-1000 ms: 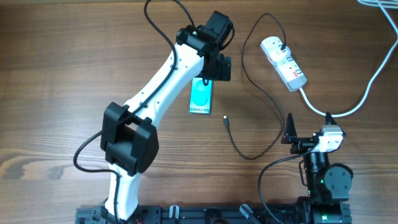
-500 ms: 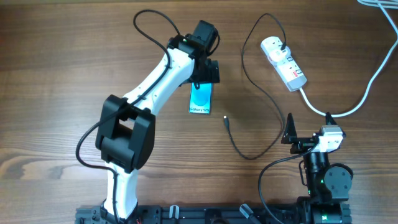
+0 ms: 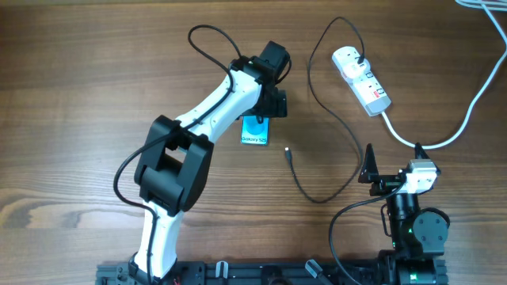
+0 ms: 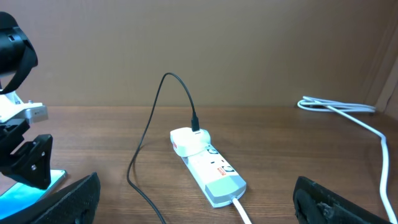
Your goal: Plug charger to phone and switch on socket
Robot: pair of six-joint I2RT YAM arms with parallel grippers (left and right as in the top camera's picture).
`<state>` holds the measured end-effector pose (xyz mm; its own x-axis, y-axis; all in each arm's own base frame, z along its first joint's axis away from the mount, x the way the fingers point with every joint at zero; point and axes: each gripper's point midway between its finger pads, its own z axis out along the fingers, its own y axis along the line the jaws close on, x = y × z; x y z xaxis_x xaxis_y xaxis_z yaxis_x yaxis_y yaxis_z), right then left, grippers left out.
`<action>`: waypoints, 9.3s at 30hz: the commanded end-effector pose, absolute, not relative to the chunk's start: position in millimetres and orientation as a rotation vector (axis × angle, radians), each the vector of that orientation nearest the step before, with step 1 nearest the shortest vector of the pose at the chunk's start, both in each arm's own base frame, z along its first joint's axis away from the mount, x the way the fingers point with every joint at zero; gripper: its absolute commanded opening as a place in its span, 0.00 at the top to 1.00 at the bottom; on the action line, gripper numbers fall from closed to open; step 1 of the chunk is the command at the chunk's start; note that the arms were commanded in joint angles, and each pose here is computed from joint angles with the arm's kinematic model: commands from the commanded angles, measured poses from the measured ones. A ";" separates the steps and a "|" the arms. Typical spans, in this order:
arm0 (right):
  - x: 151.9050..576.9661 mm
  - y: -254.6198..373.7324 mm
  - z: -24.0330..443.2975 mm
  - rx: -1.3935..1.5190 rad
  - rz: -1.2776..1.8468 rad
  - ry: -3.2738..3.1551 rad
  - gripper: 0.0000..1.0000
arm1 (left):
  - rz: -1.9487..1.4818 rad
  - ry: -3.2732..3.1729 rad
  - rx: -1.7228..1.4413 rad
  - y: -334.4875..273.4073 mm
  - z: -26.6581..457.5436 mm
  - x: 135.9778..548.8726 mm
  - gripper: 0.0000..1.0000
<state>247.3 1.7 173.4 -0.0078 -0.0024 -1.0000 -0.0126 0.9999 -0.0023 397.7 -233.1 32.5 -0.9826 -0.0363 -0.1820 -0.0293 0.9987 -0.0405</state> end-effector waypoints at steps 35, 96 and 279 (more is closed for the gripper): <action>246.8 1.3 175.6 -0.018 0.001 1.568 0.00 | 0.029 3.109 0.089 -224.6 -27.7 378.3 0.00; 246.9 1.2 175.6 -0.018 0.001 1.568 0.00 | -0.097 3.027 0.038 -213.8 36.8 392.3 0.34; 385.8 277.2 287.0 1.555 0.925 1.890 0.96 | -2.174 2.662 -0.951 -208.0 221.1 424.6 0.55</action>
<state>394.7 281.8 248.4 -0.2217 0.9739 -0.0479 0.6609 0.1862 0.7270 426.7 -210.4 204.9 -0.7510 -0.1253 0.6483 -0.6602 0.1591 -0.7341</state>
